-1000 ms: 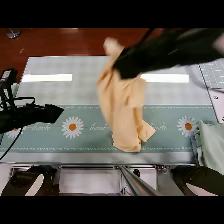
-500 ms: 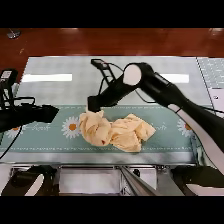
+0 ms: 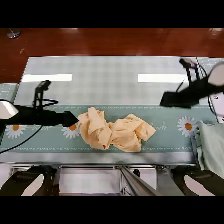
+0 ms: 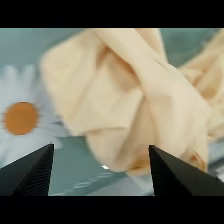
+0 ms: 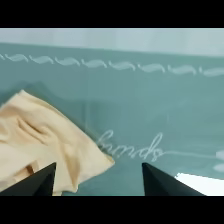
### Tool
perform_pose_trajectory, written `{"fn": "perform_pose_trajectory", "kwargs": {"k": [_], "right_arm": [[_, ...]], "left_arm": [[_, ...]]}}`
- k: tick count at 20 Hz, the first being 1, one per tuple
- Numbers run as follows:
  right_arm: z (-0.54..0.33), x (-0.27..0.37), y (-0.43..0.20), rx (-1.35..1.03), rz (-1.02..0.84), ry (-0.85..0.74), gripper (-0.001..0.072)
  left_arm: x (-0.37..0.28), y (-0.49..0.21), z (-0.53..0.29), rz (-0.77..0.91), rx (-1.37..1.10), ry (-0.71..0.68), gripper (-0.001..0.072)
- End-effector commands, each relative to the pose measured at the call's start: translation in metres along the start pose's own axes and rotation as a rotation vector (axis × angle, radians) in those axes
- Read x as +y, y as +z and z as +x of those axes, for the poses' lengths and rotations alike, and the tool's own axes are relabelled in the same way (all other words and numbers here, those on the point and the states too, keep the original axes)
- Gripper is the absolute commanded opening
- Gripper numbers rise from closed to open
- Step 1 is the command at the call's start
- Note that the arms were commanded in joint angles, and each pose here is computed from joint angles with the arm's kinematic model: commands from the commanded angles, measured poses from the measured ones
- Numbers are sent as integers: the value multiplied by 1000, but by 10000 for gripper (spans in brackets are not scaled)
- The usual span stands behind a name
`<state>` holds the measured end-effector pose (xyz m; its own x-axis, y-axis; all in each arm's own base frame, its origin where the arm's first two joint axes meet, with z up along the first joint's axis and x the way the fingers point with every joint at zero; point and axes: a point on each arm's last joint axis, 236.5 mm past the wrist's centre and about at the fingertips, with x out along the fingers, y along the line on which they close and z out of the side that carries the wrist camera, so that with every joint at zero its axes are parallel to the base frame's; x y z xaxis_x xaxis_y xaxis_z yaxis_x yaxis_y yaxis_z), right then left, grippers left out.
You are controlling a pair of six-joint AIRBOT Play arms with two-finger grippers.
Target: Fold the shirts.
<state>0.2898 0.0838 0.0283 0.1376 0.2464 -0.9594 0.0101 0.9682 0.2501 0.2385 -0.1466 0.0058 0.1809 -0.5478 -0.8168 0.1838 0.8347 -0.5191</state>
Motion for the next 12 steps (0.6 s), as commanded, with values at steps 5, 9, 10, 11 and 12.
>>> {"fn": "perform_pose_trajectory", "kwargs": {"k": [5, 9, 10, 11, 12], "right_arm": [[85, 49, -160, 304, 55, 256, 617], [97, 80, -180, 312, -2, 252, 617], [100, 87, -184, 314, -11, 258, 617], [105, 93, -186, 316, -13, 255, 617], [112, 96, -187, 312, -13, 247, 617]], "left_arm": [[8, -14, 67, -147, 176, -141, 696], [7, -15, 66, -88, 181, -154, 16], [6, -13, 66, -85, 178, -155, 16], [6, -11, 65, -83, 174, -155, 16], [5, -11, 65, -83, 172, -155, 16]]}}
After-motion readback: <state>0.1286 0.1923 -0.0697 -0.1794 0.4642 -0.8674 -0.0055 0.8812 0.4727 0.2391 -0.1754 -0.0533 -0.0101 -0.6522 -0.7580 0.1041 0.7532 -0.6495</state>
